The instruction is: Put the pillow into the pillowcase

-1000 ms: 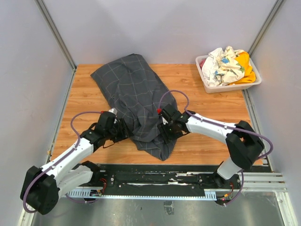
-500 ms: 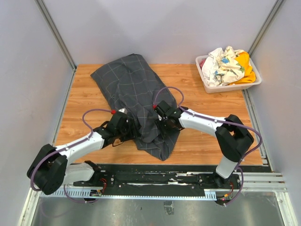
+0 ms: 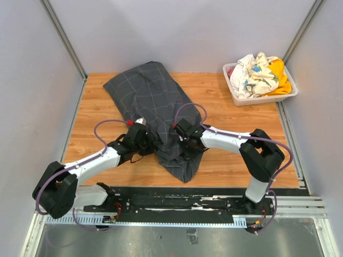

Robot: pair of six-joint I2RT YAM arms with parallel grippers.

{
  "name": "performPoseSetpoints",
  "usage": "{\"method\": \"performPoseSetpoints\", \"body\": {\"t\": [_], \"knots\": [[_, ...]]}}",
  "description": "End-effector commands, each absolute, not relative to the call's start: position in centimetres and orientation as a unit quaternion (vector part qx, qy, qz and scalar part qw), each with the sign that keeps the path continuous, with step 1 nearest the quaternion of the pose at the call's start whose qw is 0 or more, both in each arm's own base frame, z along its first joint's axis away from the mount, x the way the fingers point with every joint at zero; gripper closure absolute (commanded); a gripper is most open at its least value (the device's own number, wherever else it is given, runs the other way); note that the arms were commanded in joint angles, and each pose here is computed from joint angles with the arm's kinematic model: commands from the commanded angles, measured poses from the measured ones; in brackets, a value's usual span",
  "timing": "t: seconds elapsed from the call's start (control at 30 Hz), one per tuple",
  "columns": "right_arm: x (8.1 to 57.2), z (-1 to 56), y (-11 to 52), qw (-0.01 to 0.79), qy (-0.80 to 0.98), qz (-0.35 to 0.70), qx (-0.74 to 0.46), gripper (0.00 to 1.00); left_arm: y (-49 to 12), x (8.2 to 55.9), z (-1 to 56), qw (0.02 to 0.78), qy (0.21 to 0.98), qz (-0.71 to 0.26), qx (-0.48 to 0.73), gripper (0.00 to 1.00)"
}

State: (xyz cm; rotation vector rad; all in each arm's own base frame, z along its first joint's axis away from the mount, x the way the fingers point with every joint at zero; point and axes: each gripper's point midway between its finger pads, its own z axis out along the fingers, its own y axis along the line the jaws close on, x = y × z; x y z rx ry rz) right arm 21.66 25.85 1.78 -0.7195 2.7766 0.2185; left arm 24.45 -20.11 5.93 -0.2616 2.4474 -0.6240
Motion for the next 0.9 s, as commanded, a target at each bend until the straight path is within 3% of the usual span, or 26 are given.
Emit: {"method": "performPoseSetpoints", "body": {"t": [0.0,0.3,0.57,0.8,0.87], "knots": [[20.9,2.5,24.6,0.14,0.959,0.057,-0.24,0.99,-20.8,25.4,10.6,0.339,0.899,-0.26,-0.093,1.0],[21.5,8.6,20.2,0.217,0.956,-0.001,-0.196,0.99,-21.2,23.3,16.5,0.353,0.884,-0.3,-0.07,1.0],[22.6,13.2,13.9,0.276,0.953,-0.06,-0.111,0.99,-19.8,21.2,13.5,0.332,0.899,-0.281,-0.059,1.0],[22.1,14.6,7.7,0.279,0.953,-0.119,-0.016,0.99,-20.2,20.1,12.2,0.31,0.899,-0.302,-0.064,0.7],[21.6,14.6,5.9,0.274,0.952,-0.138,0.014,0.99,-19.9,19.9,12.0,0.306,0.903,-0.293,-0.065,0.66]]}}
